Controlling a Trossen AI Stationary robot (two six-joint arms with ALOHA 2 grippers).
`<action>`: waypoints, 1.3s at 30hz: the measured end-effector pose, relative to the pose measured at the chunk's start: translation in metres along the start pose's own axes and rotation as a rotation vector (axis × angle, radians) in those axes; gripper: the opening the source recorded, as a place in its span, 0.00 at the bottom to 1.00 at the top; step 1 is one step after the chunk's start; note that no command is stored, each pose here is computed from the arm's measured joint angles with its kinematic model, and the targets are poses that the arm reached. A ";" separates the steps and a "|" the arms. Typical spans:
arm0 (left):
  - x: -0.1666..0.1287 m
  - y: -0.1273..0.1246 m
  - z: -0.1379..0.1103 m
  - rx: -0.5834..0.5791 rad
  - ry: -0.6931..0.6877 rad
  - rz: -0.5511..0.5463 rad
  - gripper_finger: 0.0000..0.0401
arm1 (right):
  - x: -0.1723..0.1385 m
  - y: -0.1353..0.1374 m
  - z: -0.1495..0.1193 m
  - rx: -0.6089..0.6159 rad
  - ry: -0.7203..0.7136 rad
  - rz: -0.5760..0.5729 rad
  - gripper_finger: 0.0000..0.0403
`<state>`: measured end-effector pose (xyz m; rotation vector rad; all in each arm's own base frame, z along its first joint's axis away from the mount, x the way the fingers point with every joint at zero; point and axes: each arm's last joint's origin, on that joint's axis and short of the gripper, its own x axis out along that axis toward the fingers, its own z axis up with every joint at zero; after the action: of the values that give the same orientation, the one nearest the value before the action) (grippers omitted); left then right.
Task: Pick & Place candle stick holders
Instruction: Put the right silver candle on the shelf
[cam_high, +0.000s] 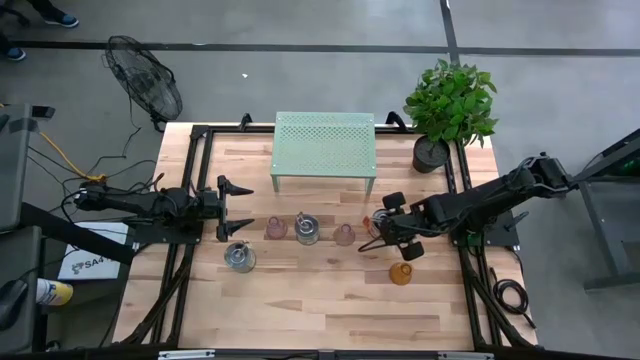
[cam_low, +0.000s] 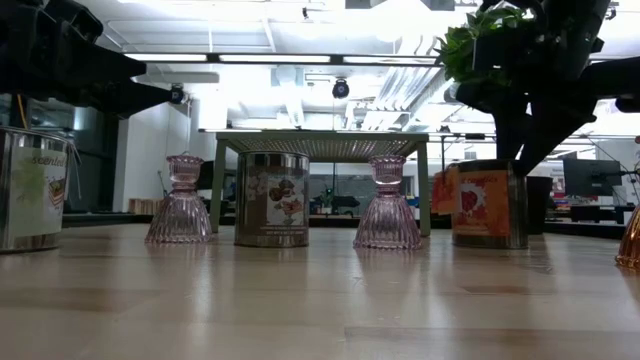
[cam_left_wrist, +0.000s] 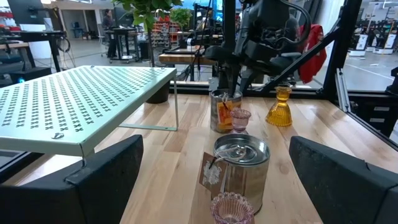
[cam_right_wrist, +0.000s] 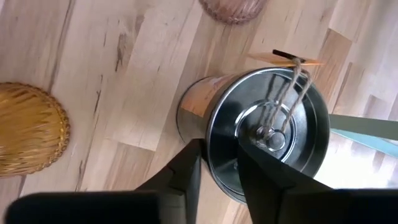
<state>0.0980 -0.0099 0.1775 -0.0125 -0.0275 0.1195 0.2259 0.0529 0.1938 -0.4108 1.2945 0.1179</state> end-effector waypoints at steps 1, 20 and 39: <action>0.000 0.000 0.000 0.000 0.000 0.000 1.00 | 0.000 0.000 0.000 0.000 0.000 0.000 0.19; 0.000 0.000 0.000 0.000 0.000 -0.005 1.00 | -0.002 0.002 0.001 0.046 -0.015 0.090 0.00; 0.000 0.000 0.000 0.000 0.000 -0.003 1.00 | -0.024 -0.004 0.014 0.015 -0.005 0.106 0.00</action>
<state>0.0980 -0.0099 0.1775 -0.0124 -0.0276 0.1163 0.2332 0.0580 0.2205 -0.3291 1.3119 0.1981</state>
